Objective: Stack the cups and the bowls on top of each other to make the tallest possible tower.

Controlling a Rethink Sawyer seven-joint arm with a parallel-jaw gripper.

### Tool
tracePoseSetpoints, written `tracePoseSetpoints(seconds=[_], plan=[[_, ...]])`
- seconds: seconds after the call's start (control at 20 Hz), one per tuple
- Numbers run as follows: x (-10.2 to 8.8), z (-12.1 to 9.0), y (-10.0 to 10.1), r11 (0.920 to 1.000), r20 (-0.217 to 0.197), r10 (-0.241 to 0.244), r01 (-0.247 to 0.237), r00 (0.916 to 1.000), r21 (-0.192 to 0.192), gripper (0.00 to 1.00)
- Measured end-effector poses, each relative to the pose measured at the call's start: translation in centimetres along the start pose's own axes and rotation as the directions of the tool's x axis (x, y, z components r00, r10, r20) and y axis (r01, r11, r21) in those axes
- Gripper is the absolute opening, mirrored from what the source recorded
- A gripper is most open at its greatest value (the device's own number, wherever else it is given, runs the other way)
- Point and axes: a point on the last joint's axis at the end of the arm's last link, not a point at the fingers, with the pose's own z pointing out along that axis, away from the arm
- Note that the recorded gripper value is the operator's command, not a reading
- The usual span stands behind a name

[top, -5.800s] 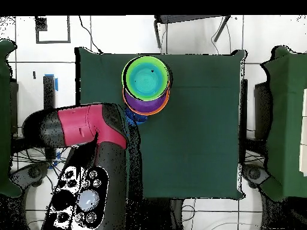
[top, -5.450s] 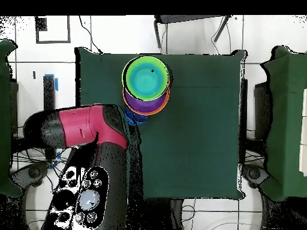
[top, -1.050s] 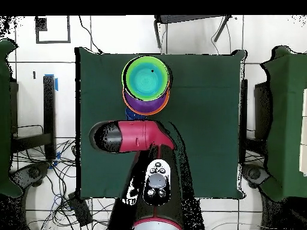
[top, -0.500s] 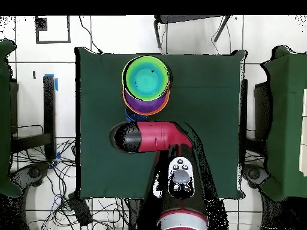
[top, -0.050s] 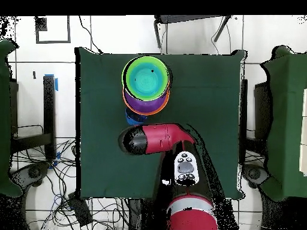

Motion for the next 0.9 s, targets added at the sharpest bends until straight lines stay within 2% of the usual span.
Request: tracePoseSetpoints(seconds=[0.3,0.5,0.7,0.9], plan=[[1.0,2.5,-0.8,0.9997,-0.033,-0.023,0.023,0.9992,-0.01,1.0],[1.2,3.5,-1.4,0.9994,-0.048,-0.023,0.022,0.9986,-0.026,1.0],[0.8,4.1,-2.3,0.9988,-0.055,-0.005,0.002,0.9985,-0.048,1.0],[-0.1,4.3,-3.4,0.9974,-0.044,0.01,-0.013,0.999,-0.07,1.0]])
